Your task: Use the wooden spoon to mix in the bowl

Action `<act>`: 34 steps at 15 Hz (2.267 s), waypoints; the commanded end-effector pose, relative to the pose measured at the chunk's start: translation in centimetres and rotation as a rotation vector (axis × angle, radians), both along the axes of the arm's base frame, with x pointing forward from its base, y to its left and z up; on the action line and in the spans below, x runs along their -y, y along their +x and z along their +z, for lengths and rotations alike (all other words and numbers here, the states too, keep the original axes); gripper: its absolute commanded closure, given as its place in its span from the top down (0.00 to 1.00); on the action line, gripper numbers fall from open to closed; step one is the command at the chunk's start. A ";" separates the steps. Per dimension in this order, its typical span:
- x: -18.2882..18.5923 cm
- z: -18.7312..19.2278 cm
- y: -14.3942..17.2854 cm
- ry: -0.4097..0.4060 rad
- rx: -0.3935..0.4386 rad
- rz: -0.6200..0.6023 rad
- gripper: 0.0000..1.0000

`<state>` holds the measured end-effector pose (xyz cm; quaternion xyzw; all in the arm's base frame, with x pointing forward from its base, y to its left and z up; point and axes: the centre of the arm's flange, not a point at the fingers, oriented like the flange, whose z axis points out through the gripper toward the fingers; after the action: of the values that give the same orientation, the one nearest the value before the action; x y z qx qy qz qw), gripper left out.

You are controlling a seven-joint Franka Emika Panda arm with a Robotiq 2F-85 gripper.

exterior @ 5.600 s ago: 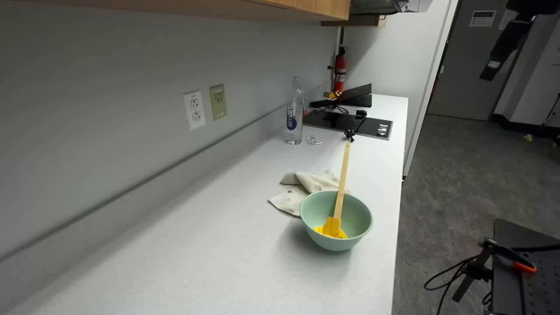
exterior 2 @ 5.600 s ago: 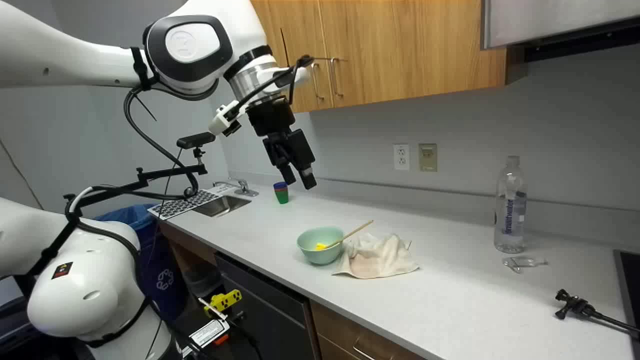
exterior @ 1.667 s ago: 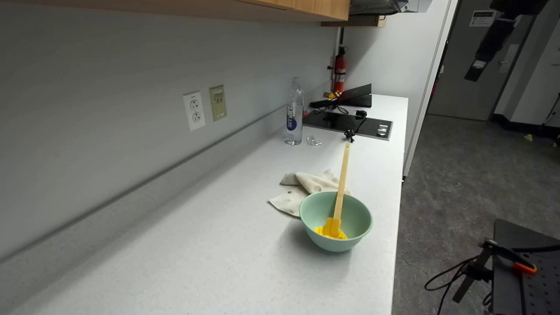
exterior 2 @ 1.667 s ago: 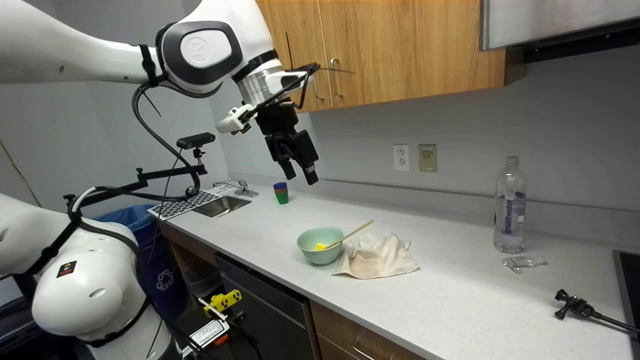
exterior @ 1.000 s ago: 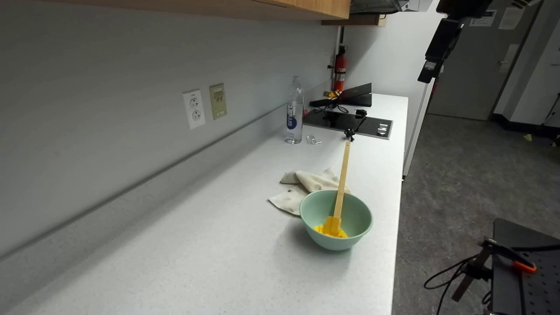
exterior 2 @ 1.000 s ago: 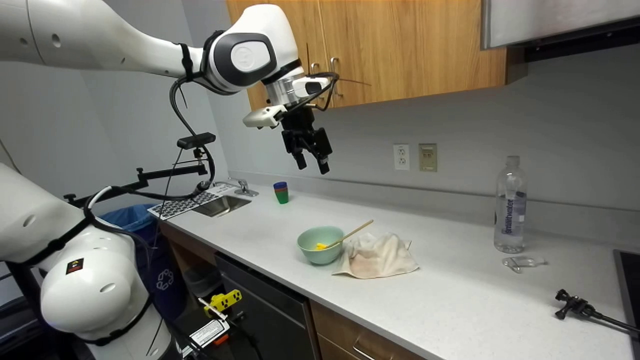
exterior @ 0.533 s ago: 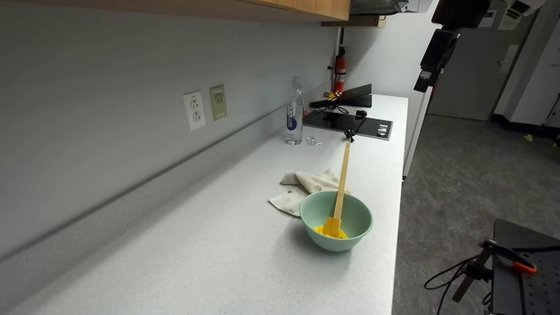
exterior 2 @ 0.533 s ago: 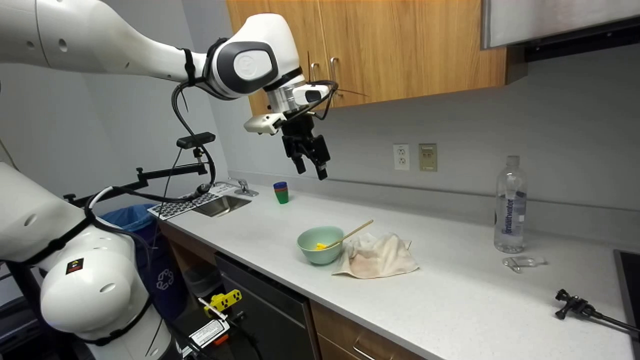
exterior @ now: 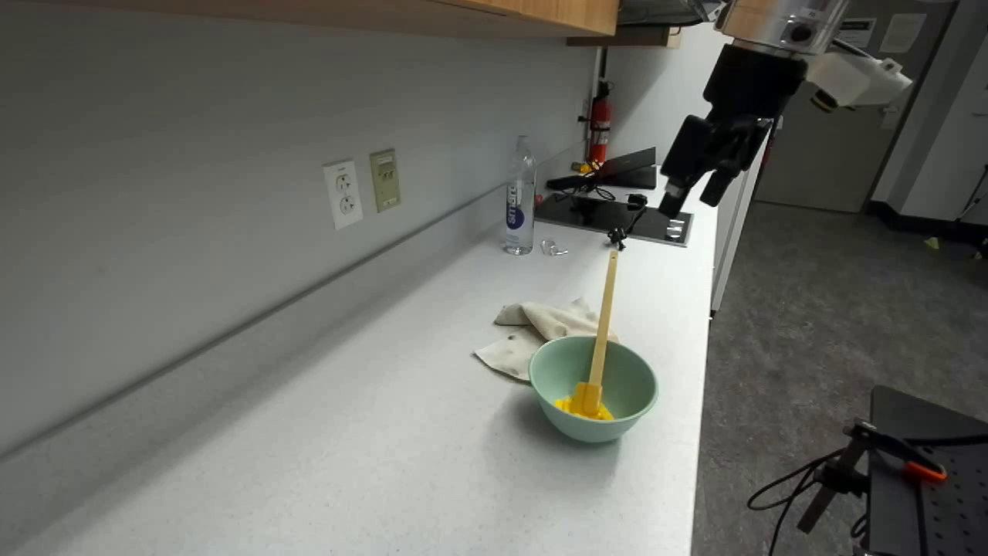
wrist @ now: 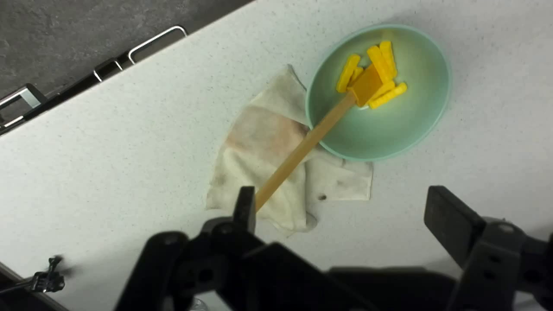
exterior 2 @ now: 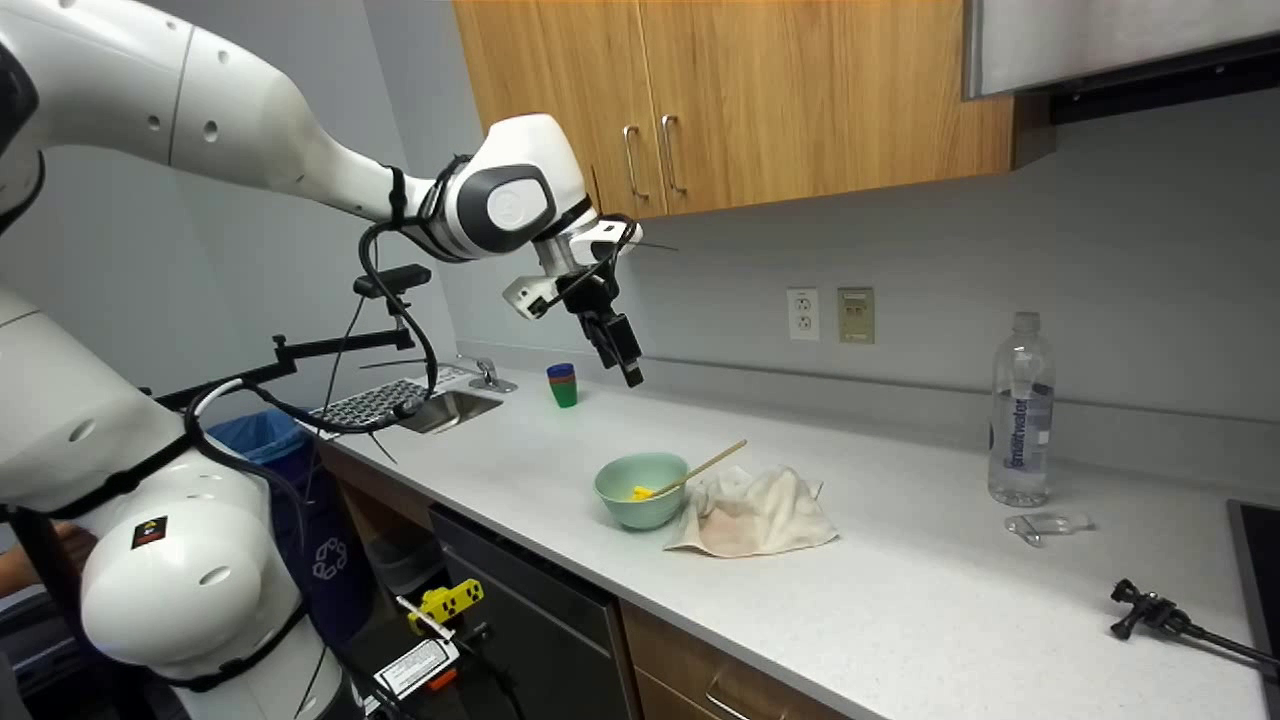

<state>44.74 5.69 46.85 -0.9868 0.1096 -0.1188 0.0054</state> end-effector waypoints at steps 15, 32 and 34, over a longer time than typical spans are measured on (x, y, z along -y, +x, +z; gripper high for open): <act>0.0 -6.5 5.1 -0.145 0.162 -0.574 1.00; 2.0 -12.1 8.1 -0.128 0.090 -0.743 0.98; 2.0 -12.5 8.6 -0.138 0.096 -0.739 0.99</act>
<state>52.48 3.49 35.00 -0.8736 0.4524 -0.1550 -0.0905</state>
